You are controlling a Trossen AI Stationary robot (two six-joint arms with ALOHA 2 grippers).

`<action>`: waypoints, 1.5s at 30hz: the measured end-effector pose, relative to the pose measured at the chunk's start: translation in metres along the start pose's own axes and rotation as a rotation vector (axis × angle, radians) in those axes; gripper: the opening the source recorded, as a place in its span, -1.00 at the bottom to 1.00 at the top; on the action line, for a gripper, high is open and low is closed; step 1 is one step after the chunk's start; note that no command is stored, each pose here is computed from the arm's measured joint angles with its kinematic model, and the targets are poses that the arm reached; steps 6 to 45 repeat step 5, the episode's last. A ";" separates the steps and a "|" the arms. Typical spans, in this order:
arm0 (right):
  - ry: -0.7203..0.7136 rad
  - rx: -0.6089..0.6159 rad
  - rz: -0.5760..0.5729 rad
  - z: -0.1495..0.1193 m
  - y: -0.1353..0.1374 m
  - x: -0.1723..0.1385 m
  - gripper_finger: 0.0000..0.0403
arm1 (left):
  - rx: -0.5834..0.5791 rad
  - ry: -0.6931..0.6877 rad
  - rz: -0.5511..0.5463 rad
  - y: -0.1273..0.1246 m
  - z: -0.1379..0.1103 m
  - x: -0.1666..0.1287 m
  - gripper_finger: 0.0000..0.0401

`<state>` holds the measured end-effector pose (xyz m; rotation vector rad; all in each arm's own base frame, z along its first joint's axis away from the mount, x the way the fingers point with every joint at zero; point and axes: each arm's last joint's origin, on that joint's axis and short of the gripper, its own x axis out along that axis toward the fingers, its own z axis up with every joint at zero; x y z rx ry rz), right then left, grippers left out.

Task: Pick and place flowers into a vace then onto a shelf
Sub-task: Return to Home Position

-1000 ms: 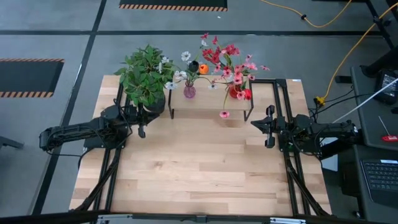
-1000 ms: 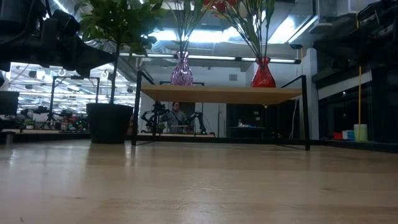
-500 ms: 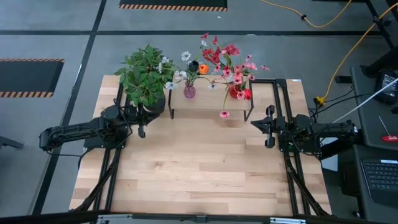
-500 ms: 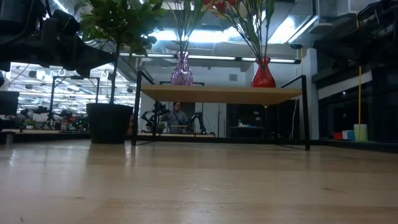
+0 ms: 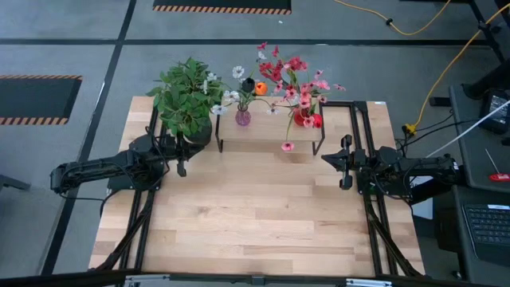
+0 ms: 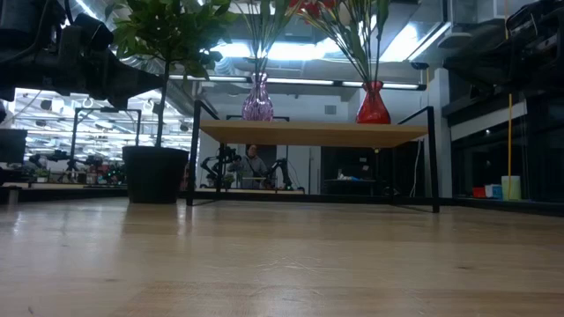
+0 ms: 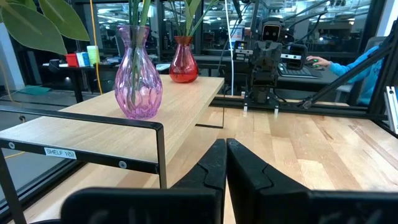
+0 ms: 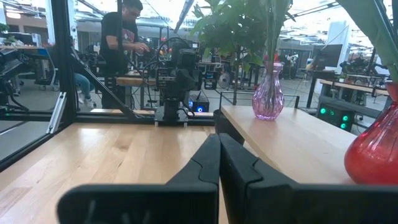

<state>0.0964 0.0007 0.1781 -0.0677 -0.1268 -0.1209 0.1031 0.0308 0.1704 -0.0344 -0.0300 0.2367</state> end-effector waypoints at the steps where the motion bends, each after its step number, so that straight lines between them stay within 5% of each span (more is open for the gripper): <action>1: 0.000 -0.001 -0.001 0.000 0.000 0.000 -0.98 | 0.000 0.000 0.000 0.000 0.000 0.000 -0.98; 45: 0.000 0.001 0.000 0.000 0.000 0.000 -0.98 | 0.000 0.000 0.000 0.000 0.000 0.000 -0.98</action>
